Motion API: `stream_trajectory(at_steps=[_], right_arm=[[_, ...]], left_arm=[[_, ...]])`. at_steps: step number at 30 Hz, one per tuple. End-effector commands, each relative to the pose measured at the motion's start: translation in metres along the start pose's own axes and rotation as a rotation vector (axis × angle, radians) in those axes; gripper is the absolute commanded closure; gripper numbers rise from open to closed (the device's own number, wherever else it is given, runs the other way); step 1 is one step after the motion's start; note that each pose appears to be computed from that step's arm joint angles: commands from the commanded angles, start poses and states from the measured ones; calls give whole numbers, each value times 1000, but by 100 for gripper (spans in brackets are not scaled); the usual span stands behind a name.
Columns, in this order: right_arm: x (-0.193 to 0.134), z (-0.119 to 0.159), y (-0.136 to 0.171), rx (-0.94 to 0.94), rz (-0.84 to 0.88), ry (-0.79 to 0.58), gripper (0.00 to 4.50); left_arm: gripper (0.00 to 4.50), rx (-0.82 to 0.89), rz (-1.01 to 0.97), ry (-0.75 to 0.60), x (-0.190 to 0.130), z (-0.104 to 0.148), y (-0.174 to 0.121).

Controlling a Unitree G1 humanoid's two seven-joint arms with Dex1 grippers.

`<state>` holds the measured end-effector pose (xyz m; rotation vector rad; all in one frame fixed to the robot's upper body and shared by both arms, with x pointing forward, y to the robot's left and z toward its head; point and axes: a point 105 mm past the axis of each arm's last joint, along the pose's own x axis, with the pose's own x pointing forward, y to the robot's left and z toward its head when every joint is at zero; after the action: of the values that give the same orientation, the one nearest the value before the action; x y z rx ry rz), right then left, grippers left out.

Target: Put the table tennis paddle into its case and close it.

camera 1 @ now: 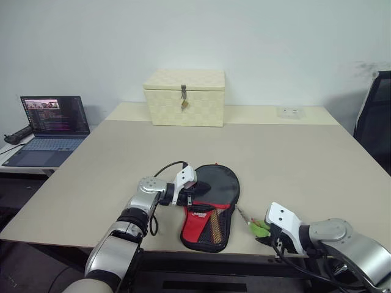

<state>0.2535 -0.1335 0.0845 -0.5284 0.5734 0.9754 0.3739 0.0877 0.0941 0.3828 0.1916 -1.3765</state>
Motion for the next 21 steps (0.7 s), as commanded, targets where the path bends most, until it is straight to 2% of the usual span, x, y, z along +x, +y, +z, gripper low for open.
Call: stream_trajectory(at_steps=[1, 5, 10, 16, 21], right_arm=[[-11, 11, 2, -36, 1, -20, 448], [-20, 16, 21, -63, 95, -23, 448], [-24, 17, 59, -112, 249, -24, 448], [-16, 15, 77, -140, 316, -20, 448], [-22, 21, 107, -162, 448, -48, 448]], left_arm=[[0, -25, -61, 93, 9, -22, -13], [0, -26, -64, 103, 13, -22, -13], [0, -35, -50, 97, 21, -20, -11], [0, -46, -38, 93, 26, -20, -11], [0, -48, -15, 96, 28, -19, -8]])
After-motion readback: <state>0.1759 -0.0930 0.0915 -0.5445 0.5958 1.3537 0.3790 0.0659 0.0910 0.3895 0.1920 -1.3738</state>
